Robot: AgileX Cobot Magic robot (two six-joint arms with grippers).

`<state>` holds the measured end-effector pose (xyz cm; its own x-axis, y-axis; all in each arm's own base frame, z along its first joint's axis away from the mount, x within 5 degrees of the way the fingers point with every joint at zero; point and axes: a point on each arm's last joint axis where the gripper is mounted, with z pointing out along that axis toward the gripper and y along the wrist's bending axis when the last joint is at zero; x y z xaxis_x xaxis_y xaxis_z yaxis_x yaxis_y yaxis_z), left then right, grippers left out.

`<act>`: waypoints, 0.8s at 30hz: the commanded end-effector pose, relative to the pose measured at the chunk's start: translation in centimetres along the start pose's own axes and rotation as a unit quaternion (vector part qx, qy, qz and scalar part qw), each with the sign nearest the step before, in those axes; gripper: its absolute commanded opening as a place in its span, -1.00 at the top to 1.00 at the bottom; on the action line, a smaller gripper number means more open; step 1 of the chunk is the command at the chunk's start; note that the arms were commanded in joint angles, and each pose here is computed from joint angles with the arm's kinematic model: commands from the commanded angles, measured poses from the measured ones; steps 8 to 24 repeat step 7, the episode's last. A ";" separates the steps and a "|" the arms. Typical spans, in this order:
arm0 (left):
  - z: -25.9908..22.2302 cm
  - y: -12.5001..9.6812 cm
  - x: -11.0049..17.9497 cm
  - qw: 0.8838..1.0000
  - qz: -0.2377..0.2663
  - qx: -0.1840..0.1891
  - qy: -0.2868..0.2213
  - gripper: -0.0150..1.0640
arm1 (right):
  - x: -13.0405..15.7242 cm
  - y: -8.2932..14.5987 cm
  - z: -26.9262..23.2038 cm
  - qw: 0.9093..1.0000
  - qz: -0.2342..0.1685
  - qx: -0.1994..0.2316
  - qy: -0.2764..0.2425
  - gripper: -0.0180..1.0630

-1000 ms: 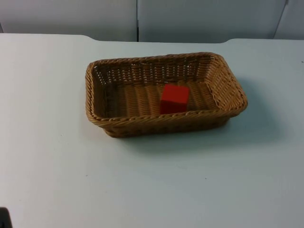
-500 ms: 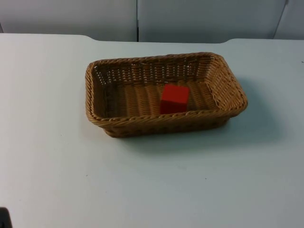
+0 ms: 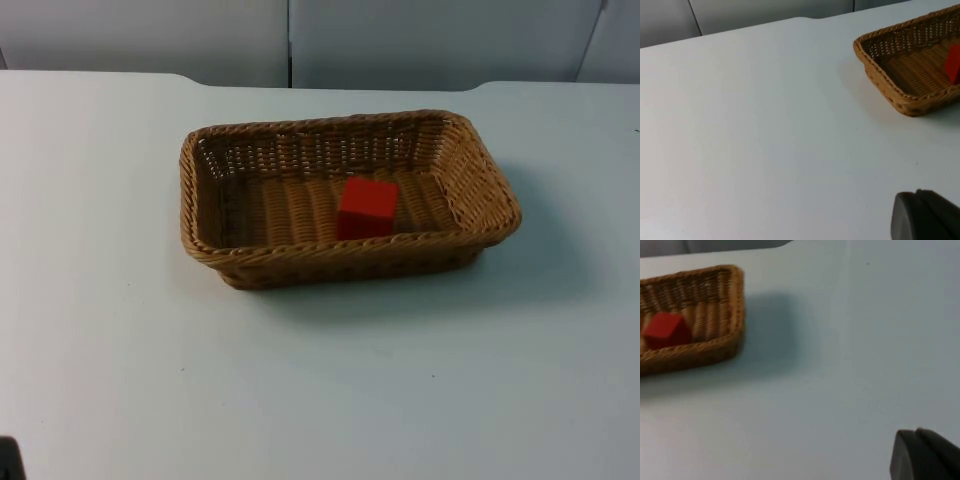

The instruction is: Pick up the basket with the left hand and place the cube into the basket with the right hand.

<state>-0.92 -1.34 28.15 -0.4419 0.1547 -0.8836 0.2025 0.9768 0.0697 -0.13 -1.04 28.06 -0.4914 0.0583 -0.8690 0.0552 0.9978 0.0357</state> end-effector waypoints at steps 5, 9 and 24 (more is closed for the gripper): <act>0.1 0.0 0.0 1.000 -0.002 0.002 -0.005 0.98 | 0.4 0.0 -0.8 0.997 0.035 0.066 -0.020 0.97; 0.1 0.0 0.0 1.000 -0.002 0.003 -0.006 0.98 | 0.0 0.1 -0.8 0.997 0.034 0.061 -0.039 0.97; 0.1 0.0 0.0 1.000 -0.002 0.003 -0.006 0.98 | 0.0 0.1 -0.8 0.997 0.034 0.061 -0.039 0.97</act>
